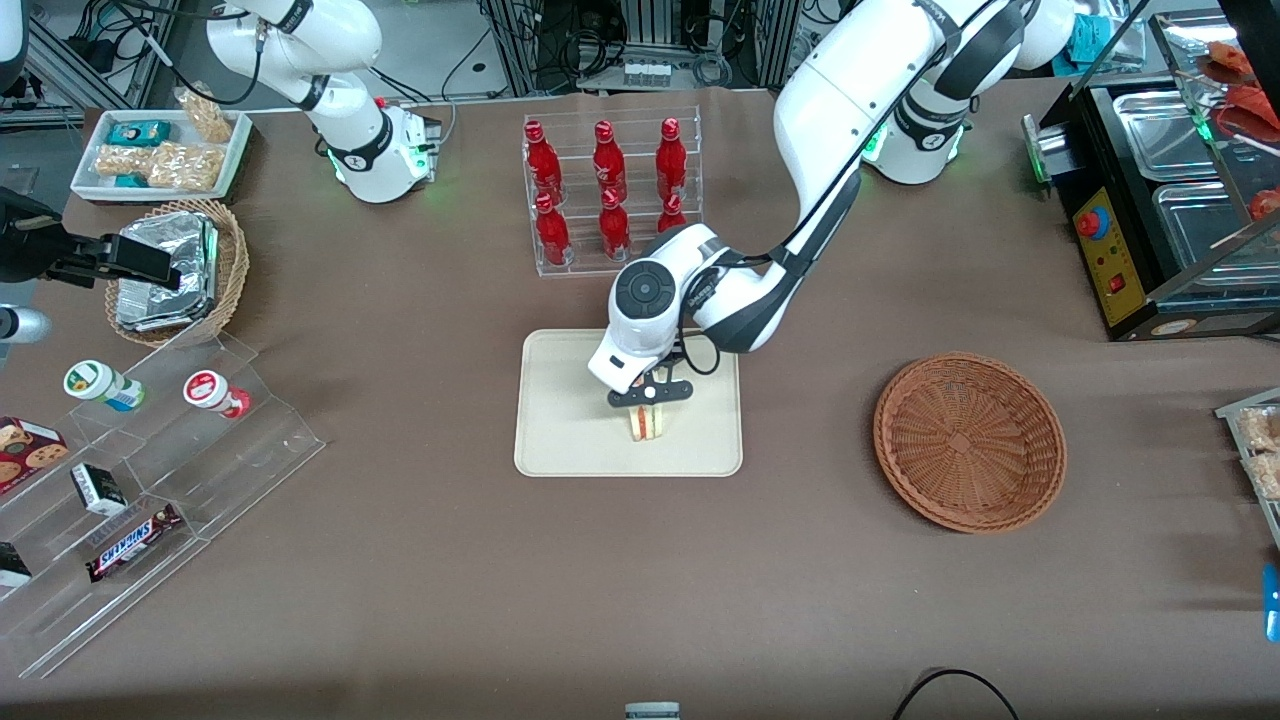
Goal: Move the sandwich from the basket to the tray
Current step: 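Lower the sandwich onto the tray and open the left gripper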
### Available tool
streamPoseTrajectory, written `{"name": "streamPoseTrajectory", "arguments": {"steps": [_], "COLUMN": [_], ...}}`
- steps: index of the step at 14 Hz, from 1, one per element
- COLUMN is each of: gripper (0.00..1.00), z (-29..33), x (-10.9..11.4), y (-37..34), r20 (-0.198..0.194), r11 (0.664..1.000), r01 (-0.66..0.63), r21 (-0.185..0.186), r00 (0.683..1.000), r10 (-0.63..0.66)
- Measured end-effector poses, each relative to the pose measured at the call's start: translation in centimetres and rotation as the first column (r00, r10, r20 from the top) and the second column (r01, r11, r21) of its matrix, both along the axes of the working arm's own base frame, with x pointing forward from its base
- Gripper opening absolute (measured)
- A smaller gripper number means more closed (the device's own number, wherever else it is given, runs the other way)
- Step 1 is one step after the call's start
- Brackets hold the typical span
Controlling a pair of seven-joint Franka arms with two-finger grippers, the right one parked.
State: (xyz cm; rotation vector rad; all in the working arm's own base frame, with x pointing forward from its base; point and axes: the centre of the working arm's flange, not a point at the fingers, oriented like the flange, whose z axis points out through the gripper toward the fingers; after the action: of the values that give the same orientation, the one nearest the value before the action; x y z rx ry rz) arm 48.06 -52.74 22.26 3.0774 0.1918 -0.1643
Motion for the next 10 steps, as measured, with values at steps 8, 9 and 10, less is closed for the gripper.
{"name": "streamPoseTrajectory", "arguments": {"steps": [8,9,10], "gripper": [1.0,1.0,1.0], "z": [4.7,6.2,8.0], "x": [2.8,3.6,4.5], "y": [0.3,1.4,2.5], "r20": [0.061,0.067,0.075], "r11": [0.998,0.998,0.997], "r01": [-0.051,-0.066,-0.083], "r21": [-0.03,-0.013,0.0], "r00": [0.997,0.996,0.994], "r10": [0.053,0.066,0.083]}}
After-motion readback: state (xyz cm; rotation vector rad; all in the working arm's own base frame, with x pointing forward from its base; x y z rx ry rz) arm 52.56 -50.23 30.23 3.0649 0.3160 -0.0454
